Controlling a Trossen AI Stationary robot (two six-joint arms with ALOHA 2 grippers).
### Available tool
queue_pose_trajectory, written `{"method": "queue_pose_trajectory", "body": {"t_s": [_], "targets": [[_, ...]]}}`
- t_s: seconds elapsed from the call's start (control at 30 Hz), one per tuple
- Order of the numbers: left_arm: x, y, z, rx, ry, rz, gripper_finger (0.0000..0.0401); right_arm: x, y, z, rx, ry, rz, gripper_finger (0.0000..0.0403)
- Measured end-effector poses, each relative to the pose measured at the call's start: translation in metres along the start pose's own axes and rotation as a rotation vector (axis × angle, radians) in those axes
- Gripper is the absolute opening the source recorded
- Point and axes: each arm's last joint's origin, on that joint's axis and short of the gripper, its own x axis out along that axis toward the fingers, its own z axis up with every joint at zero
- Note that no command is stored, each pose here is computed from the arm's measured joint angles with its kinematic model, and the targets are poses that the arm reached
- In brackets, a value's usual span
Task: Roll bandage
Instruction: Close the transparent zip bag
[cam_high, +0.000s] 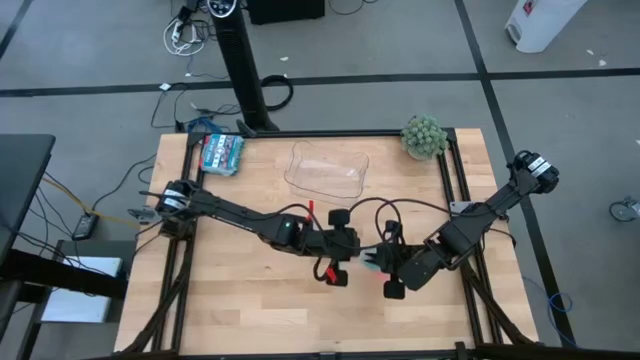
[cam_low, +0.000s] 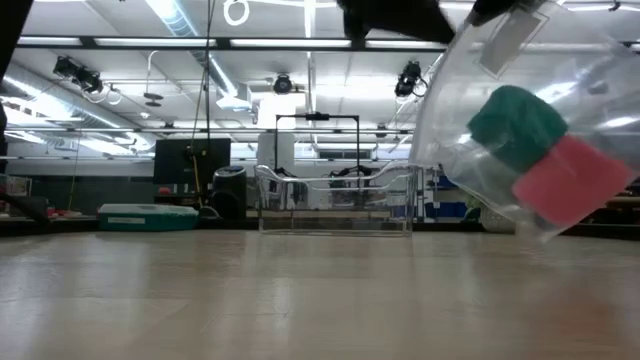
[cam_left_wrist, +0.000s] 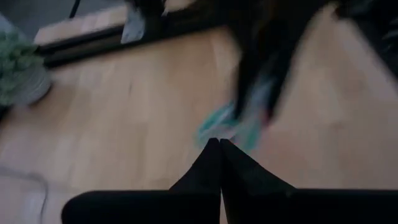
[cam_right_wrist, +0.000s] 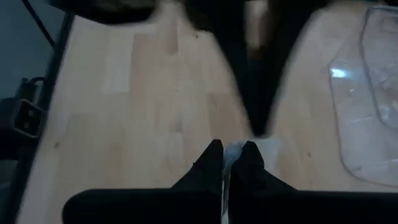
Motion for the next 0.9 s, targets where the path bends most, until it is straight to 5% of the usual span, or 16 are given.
{"method": "queue_pose_trajectory", "body": {"t_s": [0.27,0.5,0.9], "targets": [[0.001,0.000,-0.009,-0.003,0.086,-0.001,0.0001,-0.001,0.000,-0.001,-0.002,0.015,0.003,0.0000],[-0.005,0.001,0.001,-0.068,0.008,-0.054,0.0020,-0.001,0.000,-0.002,-0.005,0.030,0.016,0.0000],[0.000,-0.003,0.003,-0.087,-0.027,-0.132,0.0155,-0.001,0.001,0.002,-0.041,-0.019,0.007,0.0000]]}}
